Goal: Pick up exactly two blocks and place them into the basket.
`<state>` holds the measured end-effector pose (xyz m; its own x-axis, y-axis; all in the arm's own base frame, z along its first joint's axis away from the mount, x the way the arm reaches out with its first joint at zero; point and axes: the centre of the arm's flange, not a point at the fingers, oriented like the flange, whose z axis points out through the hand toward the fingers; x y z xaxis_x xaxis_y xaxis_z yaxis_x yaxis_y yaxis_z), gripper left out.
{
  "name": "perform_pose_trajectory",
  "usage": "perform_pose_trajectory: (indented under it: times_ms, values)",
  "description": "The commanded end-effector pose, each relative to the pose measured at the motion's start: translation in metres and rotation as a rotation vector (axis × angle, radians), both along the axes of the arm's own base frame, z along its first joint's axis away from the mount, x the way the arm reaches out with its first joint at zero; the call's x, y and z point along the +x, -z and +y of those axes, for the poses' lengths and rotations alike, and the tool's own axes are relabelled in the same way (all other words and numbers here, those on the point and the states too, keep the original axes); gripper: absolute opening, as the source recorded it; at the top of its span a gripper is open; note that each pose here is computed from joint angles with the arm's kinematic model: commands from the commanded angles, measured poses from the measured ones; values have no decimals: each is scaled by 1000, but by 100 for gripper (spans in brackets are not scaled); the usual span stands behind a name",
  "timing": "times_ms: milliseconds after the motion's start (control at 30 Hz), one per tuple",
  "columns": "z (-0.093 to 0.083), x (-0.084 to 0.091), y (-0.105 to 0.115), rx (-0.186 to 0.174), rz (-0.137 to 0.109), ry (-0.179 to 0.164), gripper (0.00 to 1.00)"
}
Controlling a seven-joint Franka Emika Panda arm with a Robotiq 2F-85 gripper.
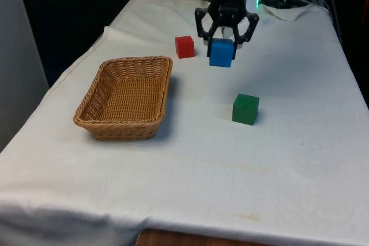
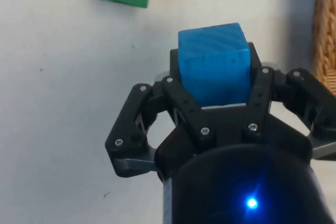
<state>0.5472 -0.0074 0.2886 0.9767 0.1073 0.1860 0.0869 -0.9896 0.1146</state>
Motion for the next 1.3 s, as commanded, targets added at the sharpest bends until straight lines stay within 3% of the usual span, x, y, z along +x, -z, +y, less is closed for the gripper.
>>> perform_pose_trajectory:
  times_ms: [0, 533, 733, 900, 1033, 1067, 1267]
  values:
    - [-6, 1, 0, -2, -5, 0, 2]
    - [-60, 12, -4, -34, -15, 14, 2]
    - [-79, 14, -2, -49, -8, 24, 2]
    - [-97, 15, 6, -24, -14, 30, 2]
    - [-110, 17, 10, -17, -13, 33, 2]
    - [-110, 17, 11, -29, -8, 38, 2]
    - [-133, 20, 13, -10, -13, 41, 2]
